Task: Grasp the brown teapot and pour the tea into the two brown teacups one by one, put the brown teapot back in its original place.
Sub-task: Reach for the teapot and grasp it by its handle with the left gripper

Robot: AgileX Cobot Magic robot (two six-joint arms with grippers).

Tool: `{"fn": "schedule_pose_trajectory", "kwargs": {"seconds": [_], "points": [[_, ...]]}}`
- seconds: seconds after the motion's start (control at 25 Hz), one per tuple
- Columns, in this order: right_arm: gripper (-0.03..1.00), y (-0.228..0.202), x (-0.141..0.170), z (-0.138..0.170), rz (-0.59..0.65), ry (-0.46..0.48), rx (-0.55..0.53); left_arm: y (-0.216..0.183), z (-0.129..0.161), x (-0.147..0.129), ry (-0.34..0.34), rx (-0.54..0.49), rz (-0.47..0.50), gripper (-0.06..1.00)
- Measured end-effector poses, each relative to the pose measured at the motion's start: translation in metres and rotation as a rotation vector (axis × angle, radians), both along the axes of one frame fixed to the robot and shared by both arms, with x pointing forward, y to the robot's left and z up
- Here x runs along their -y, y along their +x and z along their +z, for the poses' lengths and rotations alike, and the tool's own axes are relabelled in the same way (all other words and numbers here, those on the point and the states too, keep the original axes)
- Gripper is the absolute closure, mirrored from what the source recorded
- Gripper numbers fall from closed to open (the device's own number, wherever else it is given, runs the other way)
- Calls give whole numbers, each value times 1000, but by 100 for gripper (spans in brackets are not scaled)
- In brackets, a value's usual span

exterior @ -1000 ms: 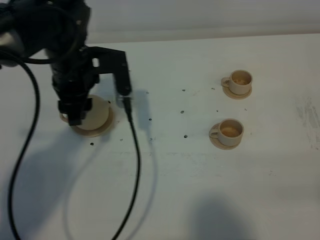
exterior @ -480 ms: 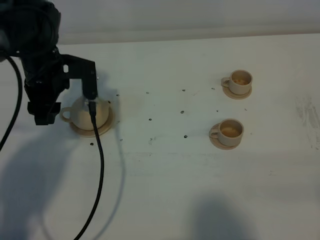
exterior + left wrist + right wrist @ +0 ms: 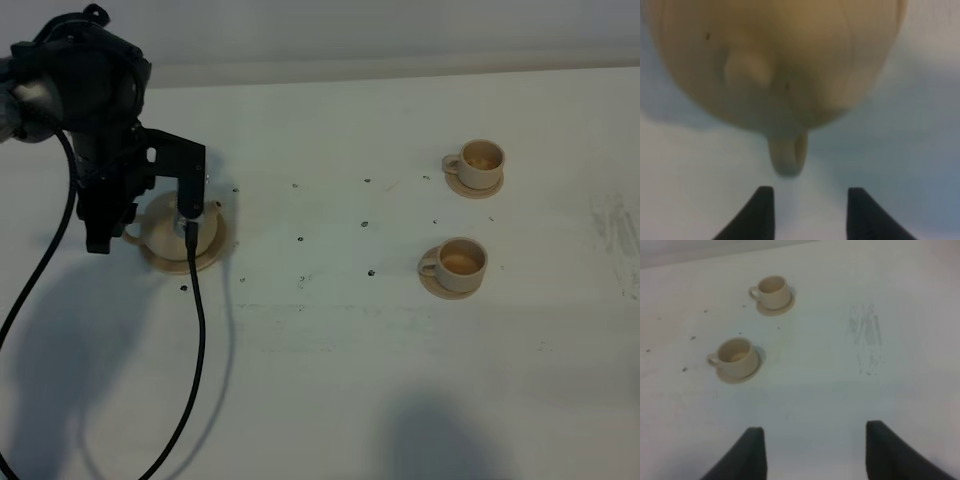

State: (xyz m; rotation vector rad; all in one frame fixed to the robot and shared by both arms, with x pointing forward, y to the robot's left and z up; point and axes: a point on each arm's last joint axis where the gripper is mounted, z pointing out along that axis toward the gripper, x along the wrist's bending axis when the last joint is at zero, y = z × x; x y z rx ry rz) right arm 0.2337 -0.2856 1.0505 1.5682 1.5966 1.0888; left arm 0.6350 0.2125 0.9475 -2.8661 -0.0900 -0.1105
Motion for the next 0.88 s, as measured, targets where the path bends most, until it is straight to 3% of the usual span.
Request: {"fn": "schedule_pose_trajectory", "kwargs": {"seconds": [0.44, 0.88], "points": [[50, 0, 0, 0, 0, 0, 0, 8, -12, 5, -46, 45, 5, 63], [50, 0, 0, 0, 0, 1, 0, 10, -20, 6, -50, 36, 9, 66]]}}
